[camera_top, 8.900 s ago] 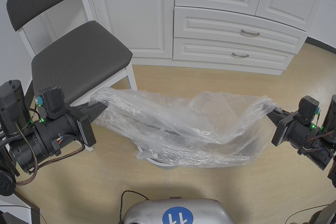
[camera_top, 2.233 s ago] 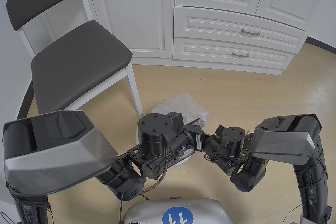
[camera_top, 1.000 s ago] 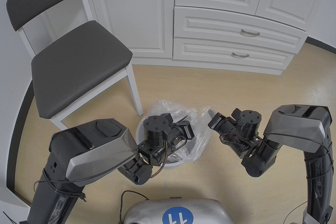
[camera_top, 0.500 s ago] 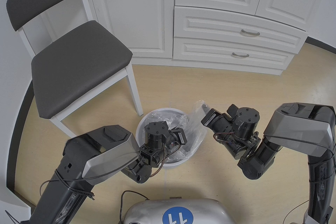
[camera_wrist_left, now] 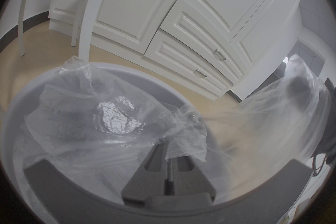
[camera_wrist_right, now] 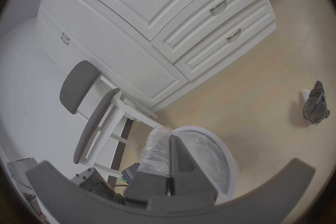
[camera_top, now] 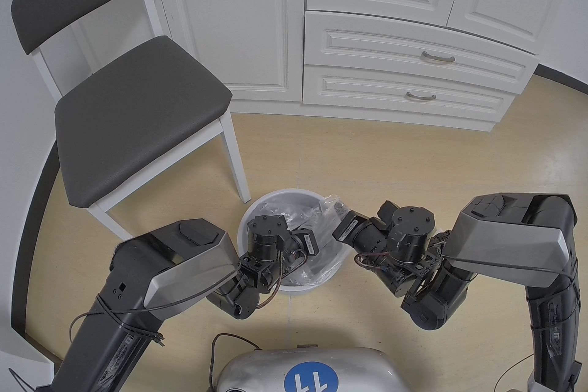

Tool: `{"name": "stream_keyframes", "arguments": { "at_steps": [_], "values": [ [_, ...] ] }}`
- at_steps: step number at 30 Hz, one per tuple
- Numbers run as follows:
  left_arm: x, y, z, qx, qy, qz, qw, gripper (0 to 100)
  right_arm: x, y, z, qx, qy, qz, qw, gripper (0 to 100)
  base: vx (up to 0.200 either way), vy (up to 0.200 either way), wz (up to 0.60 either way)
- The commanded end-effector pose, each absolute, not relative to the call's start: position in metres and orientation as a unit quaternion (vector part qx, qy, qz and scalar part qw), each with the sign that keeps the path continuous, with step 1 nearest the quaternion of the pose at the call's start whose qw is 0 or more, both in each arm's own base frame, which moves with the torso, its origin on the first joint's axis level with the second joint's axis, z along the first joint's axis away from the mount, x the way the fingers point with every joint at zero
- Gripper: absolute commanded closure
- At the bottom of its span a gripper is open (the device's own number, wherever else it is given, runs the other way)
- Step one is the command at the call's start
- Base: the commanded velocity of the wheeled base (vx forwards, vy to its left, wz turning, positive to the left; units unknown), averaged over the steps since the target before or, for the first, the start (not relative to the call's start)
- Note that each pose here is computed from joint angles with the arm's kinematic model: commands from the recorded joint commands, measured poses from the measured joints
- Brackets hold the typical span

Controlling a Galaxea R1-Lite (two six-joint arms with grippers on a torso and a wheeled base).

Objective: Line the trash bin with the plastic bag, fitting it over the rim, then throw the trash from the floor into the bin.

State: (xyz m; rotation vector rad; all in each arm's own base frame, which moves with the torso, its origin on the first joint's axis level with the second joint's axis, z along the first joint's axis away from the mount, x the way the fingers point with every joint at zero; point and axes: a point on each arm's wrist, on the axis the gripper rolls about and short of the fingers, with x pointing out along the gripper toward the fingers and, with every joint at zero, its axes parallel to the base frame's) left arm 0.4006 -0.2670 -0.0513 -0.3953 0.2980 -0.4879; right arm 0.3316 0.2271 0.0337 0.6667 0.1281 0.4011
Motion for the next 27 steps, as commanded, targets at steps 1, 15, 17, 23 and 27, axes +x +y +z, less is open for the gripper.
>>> {"name": "stream_keyframes", "arguments": {
  "at_steps": [1,15,17,23,27],
  "values": [
    [0.4,-0.264,-0.055,-0.186,0.154,-0.236,0.941,100,0.331,0.228,0.028,0.325,0.064,0.197,0.923,100,0.0,0.0,0.0],
    [0.401,-0.262,-0.059,-0.138,0.229,-0.21,0.94,100,0.324,0.241,0.007,0.314,0.091,0.206,0.922,100,0.0,0.0,0.0],
    [0.402,-0.261,-0.053,-0.141,0.221,-0.211,0.942,100,0.324,0.241,0.011,0.316,0.087,0.206,0.922,100,0.0,0.0,0.0],
    [0.401,-0.247,-0.012,-0.151,0.194,-0.207,0.947,100,0.326,0.236,0.022,0.318,0.072,0.202,0.924,100,0.0,0.0,0.0],
    [0.398,-0.227,0.018,-0.131,0.17,-0.209,0.954,100,0.333,0.226,0.024,0.291,0.06,0.189,0.936,100,0.0,0.0,0.0]
  ]
}}
